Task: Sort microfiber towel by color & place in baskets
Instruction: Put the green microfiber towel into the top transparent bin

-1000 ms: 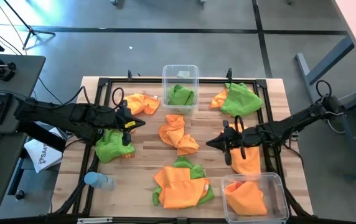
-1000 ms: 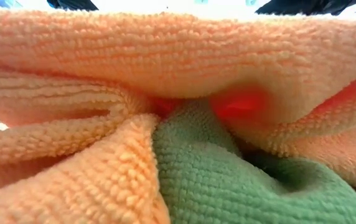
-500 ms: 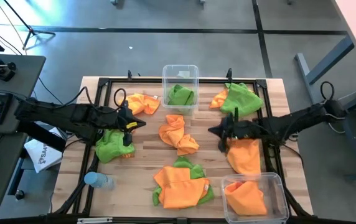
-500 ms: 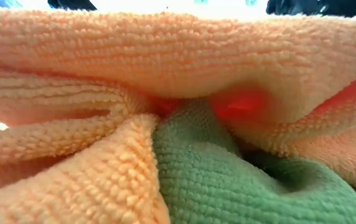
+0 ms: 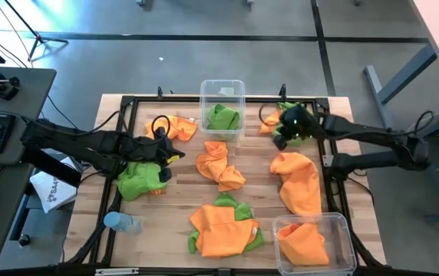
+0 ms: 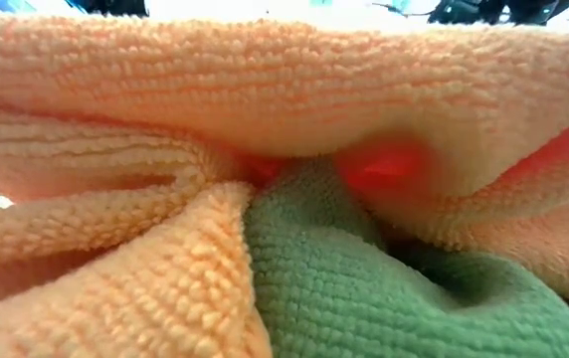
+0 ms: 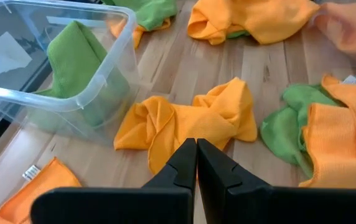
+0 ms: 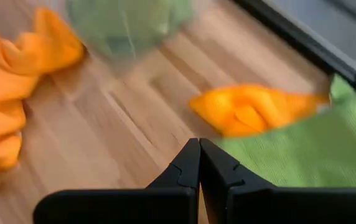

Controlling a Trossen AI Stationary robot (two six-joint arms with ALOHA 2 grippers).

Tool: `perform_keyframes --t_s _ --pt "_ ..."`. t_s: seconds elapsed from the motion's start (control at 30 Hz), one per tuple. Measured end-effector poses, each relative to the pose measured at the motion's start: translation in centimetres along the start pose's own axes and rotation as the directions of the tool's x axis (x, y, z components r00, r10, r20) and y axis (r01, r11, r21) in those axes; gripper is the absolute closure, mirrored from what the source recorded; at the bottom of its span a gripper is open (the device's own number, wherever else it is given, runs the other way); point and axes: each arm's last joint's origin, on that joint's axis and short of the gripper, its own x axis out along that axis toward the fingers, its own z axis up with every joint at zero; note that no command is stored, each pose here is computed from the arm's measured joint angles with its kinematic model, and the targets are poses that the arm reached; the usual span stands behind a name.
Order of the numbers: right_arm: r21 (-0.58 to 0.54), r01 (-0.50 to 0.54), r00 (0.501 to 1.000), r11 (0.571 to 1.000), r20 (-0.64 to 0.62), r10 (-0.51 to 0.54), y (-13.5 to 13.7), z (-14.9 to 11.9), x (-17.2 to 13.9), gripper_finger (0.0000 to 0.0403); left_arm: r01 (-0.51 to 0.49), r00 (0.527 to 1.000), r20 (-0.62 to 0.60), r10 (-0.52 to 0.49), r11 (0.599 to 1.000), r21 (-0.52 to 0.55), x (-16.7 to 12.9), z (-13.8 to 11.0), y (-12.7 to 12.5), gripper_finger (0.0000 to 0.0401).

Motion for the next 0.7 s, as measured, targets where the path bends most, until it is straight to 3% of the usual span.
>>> perform_keyframes --t_s 0.3,0.5,0.7 --pt "0.009 0.048 0.953 0.999 -0.301 -0.043 -2.8 -0.5 1.5 0.0389 0.003 1.0 0.02 -0.003 1.0 0.012 0.0 0.2 0.0 0.0401" --pt "0.023 0.067 0.925 0.998 -0.377 -0.053 -2.8 -0.9 2.7 0.0315 0.008 0.999 0.039 -0.008 1.0 0.006 0.0 0.4 -0.1 0.0401" --pt "0.034 0.186 0.917 0.982 -0.365 -0.161 -3.1 -0.9 2.7 0.024 0.009 0.999 0.039 -0.009 1.0 0.006 0.0 0.4 -0.1 0.0401"
